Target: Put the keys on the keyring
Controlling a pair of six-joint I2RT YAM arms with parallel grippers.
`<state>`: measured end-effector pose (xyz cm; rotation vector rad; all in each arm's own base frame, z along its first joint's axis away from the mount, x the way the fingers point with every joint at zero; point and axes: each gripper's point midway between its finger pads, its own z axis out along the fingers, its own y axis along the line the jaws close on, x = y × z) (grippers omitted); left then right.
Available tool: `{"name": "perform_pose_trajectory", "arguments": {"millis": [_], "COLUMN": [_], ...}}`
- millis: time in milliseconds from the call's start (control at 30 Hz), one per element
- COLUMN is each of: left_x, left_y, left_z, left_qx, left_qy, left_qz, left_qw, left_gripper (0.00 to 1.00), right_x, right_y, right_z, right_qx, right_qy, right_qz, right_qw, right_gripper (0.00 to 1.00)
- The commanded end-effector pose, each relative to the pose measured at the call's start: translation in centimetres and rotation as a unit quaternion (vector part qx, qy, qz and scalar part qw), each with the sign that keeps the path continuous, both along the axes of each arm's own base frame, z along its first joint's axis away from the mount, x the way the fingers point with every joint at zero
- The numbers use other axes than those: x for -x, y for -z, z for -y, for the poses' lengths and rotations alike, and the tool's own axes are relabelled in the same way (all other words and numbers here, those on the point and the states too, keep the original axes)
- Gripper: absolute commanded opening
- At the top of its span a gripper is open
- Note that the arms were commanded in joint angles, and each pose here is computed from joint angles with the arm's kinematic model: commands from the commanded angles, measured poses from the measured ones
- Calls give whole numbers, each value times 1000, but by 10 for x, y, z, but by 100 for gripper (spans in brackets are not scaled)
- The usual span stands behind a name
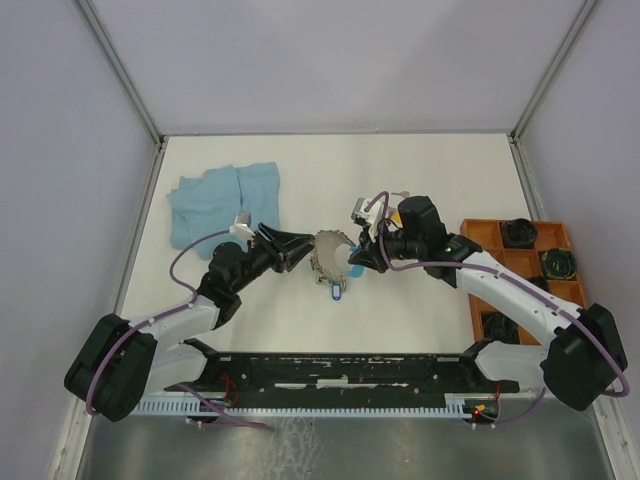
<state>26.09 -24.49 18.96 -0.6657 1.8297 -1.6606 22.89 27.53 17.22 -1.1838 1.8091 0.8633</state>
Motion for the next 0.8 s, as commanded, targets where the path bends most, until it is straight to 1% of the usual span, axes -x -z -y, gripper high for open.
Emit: {"name": "perform_pose_trajectory", "arguments": {"millis": [0,233,367,467,567,633,767], "left_x": [-4,-4,-4,-4,-2,0,4], "left_y": [-31,-23,-18,-18,-16,-13,-3], "left_z": [-1,-4,-6,-5,-6,-7,-16], "left_qx": [42,35,32,31,27,18,2], "left_qy": [-10,-19,-25,-22,-20,-22,-40], "left_qz": [31,23,17,16,13,12,8], "left_qw": [999,999,999,999,999,1000,999], "left_gripper": [49,37,34,32,26,26,31], "right_x": [4,10,15,14,8,4,0], "right_y": [-18,-10,-9,-8,-8,-9,-11], "right_z": [-16,-21,-24,-23,-20,-17,-12], "right_qx": [-38,-30,-27,-23,-18,-15,-13], "right_qy": [-28,-38,-45,-38,-21,-8,10], "right_qz": [33,34,42,47,56,64,77], "right_qw": [998,998,998,998,998,998,997], "right_gripper": [1,1,1,1,1,1,1]}}
